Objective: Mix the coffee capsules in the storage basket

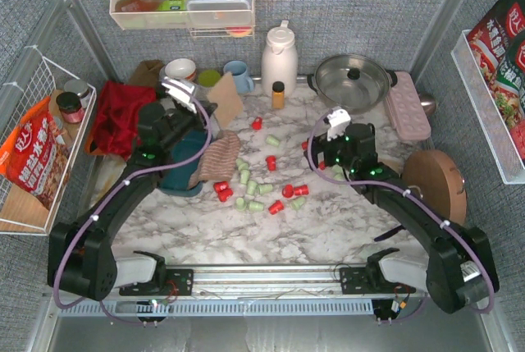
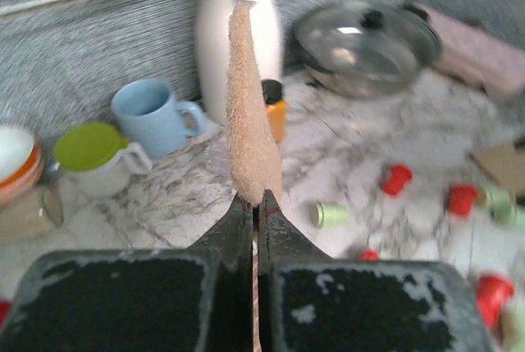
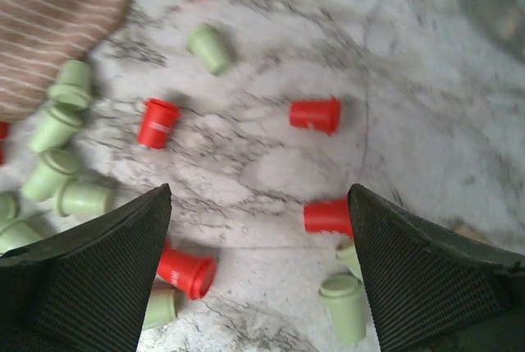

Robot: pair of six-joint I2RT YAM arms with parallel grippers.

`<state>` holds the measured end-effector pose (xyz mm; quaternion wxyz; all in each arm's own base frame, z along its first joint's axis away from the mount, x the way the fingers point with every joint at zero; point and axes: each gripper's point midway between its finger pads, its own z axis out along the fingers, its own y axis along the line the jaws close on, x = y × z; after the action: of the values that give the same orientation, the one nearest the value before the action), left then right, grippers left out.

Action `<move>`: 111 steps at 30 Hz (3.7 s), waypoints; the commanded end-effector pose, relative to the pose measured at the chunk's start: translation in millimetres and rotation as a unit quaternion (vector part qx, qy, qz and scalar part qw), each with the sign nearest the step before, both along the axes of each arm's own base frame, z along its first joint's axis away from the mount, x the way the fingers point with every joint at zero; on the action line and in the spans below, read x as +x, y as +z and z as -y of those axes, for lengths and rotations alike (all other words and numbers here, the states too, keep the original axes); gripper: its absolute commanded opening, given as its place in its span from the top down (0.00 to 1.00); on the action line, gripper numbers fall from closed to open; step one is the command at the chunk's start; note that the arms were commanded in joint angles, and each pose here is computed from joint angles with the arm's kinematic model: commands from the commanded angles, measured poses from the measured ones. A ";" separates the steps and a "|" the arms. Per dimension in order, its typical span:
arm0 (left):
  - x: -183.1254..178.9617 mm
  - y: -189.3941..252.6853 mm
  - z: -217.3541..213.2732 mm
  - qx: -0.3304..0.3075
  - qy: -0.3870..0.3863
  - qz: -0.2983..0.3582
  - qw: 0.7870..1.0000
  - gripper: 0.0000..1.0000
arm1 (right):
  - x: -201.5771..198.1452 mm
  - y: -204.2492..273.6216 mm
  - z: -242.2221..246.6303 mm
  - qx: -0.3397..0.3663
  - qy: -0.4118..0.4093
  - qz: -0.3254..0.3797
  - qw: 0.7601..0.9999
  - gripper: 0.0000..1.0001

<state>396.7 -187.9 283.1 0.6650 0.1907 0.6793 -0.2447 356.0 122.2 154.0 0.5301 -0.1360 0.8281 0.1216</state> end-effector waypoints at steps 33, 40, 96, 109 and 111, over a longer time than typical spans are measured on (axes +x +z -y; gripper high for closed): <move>-159.1 -73.2 102.6 0.245 -0.425 0.247 0.835 1.00 | -108.4 57.7 -142.2 -0.164 0.476 0.143 0.852 0.38; -168.1 -76.6 109.2 0.252 -0.436 0.252 0.827 1.00 | -107.7 61.2 -146.6 -0.187 0.470 0.148 0.850 0.47; -156.0 -77.2 132.8 0.187 -0.388 0.181 0.884 0.01 | -92.2 18.4 -45.0 -0.078 0.044 -0.092 0.992 0.08; -144.2 -60.8 125.1 0.184 -0.332 0.229 0.896 0.01 | -145.8 -43.1 -41.4 -0.113 -0.065 -0.149 0.980 0.01; -145.2 -60.4 124.4 0.187 -0.333 0.233 0.895 0.01 | -143.6 -48.0 -45.0 -0.141 -0.074 -0.136 0.978 0.01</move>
<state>248.9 -312.8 210.1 0.6152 0.5840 0.4498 -0.2794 204.1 170.5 109.8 0.3683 -0.1629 0.9145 0.0378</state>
